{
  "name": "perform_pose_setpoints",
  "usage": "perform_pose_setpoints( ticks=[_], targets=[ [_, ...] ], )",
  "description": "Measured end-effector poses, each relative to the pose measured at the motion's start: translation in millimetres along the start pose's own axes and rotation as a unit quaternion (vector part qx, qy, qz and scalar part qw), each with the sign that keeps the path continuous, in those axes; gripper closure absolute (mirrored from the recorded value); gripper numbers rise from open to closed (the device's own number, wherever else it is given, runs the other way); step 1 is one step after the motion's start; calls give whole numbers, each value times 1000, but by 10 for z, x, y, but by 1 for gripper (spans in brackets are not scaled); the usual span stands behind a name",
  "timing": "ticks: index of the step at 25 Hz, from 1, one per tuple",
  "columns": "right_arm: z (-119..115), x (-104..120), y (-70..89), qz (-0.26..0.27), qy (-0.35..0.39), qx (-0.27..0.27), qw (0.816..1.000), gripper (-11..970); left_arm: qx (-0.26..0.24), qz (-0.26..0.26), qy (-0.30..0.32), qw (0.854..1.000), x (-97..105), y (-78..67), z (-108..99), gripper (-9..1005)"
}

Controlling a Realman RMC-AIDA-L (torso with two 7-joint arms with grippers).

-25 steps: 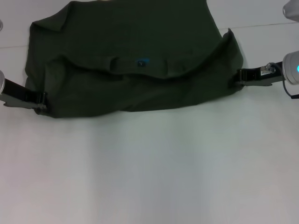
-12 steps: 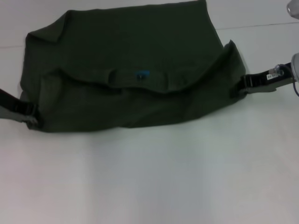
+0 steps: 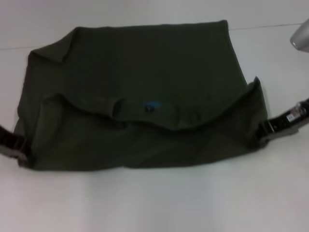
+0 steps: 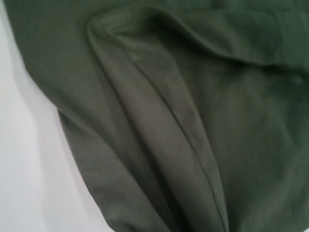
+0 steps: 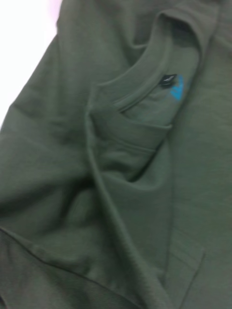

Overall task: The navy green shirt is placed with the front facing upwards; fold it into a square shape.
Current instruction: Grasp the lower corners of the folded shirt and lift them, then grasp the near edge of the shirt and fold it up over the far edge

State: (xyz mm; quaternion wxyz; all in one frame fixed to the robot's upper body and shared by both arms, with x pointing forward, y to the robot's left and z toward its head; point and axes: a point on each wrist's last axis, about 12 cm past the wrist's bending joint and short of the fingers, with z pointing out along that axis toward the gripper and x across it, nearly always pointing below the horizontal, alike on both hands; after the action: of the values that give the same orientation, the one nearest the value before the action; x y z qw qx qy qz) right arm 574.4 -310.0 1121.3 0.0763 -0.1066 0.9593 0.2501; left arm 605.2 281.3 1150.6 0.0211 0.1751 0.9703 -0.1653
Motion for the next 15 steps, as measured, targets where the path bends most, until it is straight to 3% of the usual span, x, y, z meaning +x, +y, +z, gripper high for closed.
perform_pose_setpoints(
  ticks=[9, 15],
  targets=[
    [7, 215, 38, -4, 84, 20, 996, 915, 17, 4, 98, 995, 342, -69, 66, 953],
    [-28, 185, 122, -24, 90, 0, 996, 914, 15, 16, 117, 993, 388, -88, 43, 953]
  ],
)
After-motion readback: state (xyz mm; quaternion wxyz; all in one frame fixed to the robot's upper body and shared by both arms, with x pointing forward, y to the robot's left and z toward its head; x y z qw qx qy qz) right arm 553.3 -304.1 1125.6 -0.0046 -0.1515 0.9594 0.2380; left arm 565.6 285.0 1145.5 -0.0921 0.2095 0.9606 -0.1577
